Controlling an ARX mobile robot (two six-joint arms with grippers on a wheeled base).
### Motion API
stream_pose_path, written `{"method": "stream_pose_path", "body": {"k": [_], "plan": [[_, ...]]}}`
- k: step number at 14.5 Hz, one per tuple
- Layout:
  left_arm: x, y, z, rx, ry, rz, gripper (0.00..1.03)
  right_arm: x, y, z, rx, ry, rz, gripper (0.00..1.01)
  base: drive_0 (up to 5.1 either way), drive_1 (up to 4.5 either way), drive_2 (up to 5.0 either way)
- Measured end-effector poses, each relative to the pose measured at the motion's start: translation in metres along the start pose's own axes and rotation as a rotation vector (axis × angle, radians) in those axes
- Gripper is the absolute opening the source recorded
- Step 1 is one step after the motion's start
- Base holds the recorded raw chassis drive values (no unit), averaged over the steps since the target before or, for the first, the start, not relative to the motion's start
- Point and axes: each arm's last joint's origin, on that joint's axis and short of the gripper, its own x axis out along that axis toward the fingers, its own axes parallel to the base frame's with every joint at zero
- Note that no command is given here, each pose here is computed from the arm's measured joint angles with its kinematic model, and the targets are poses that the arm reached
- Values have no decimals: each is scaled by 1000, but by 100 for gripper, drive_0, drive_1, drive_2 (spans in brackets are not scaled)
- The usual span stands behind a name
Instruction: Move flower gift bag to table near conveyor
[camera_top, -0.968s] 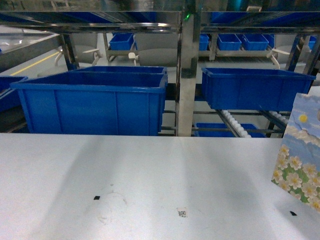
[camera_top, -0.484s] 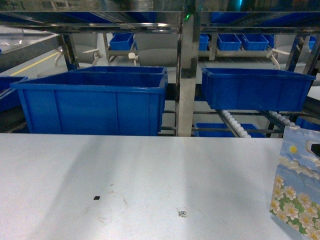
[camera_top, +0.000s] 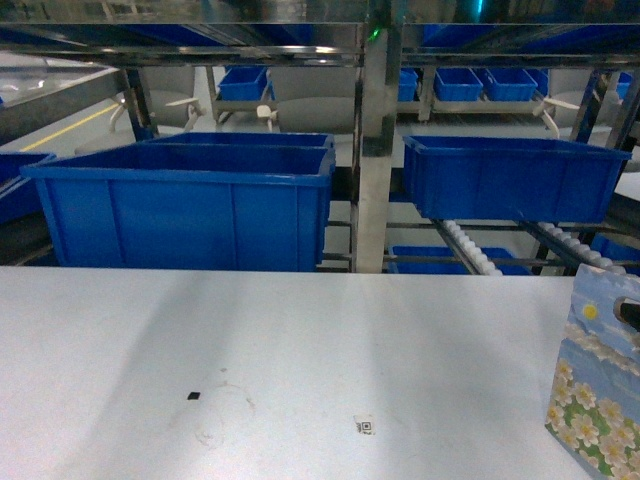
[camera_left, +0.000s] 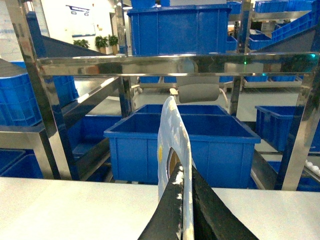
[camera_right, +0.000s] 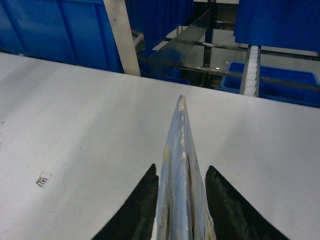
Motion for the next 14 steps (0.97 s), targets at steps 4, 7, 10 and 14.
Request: {"method": "stream_pose_path", "body": {"k": [4, 7, 10, 14], "plan": [[0, 0, 0, 0, 0, 0, 2, -10, 4, -3, -8, -20, -46, 69, 0, 0, 0], [0, 0, 0, 0, 0, 0, 2, -28, 11, 26, -34, -132, -91, 100, 0, 0, 0], [0, 0, 0, 0, 0, -1, 2, -45, 23, 36, -29, -180, -93, 98, 0, 0, 0], [0, 0, 0, 0, 0, 0, 2, -78, 28, 52, 6, -249, -155, 98, 0, 0, 0]]}}
